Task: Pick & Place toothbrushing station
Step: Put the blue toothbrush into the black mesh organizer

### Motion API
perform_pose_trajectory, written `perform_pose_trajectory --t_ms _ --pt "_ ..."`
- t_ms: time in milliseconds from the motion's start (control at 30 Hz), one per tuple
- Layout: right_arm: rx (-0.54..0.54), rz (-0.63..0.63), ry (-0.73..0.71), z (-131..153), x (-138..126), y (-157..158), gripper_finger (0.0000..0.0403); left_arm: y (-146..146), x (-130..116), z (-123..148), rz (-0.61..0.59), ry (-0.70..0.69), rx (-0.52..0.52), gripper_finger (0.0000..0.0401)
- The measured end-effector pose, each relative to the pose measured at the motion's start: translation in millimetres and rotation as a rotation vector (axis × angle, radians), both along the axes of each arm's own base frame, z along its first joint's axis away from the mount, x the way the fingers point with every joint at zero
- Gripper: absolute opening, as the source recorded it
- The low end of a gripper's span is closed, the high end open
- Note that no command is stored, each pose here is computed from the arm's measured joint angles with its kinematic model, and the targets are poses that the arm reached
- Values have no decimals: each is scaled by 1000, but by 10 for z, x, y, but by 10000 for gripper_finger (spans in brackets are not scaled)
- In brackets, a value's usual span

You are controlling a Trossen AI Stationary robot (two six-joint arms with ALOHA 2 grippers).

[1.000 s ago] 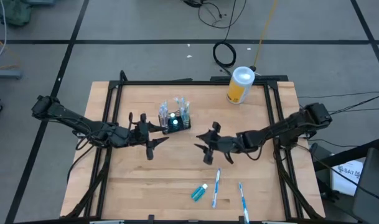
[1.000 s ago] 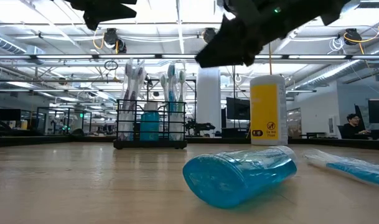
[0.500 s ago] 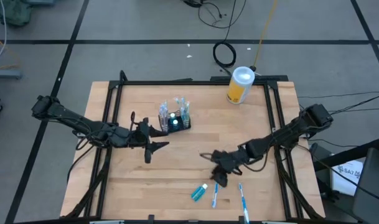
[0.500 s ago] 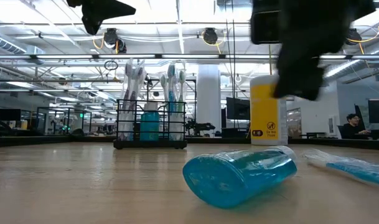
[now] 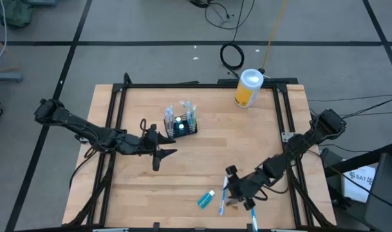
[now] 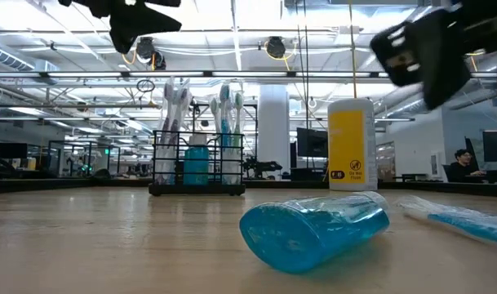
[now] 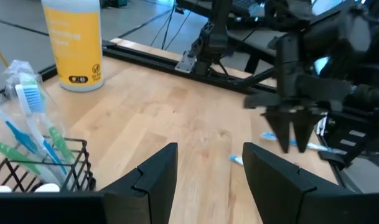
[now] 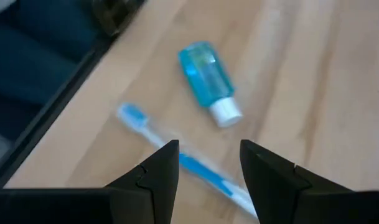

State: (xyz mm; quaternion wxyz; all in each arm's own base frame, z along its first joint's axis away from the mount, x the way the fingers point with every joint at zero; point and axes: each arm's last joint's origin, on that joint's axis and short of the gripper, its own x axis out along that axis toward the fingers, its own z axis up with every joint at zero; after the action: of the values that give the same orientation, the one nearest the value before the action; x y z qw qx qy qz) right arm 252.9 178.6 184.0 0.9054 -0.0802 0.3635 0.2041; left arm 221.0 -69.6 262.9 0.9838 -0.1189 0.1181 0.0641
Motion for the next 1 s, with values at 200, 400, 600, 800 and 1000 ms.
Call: perform_pose_trajectory --t_ms 200,400,600,800,1000 --pt "-33 12 -14 -45 -20 33 164 -30 81 -116 3 48 7 189" --pt "-104 106 57 -306 -20 28 164 -46 122 -75 0 -14 -5 189" --pt "-280 261 -104 -442 109 86 164 -41 110 -46 0 -31 -7 189" --pt "-262 304 -51 -620 175 45 164 -40 110 -51 -1 -26 -2 189" --pt "-275 283 -31 -684 248 -48 133 -40 110 -51 -8 -24 22 189"
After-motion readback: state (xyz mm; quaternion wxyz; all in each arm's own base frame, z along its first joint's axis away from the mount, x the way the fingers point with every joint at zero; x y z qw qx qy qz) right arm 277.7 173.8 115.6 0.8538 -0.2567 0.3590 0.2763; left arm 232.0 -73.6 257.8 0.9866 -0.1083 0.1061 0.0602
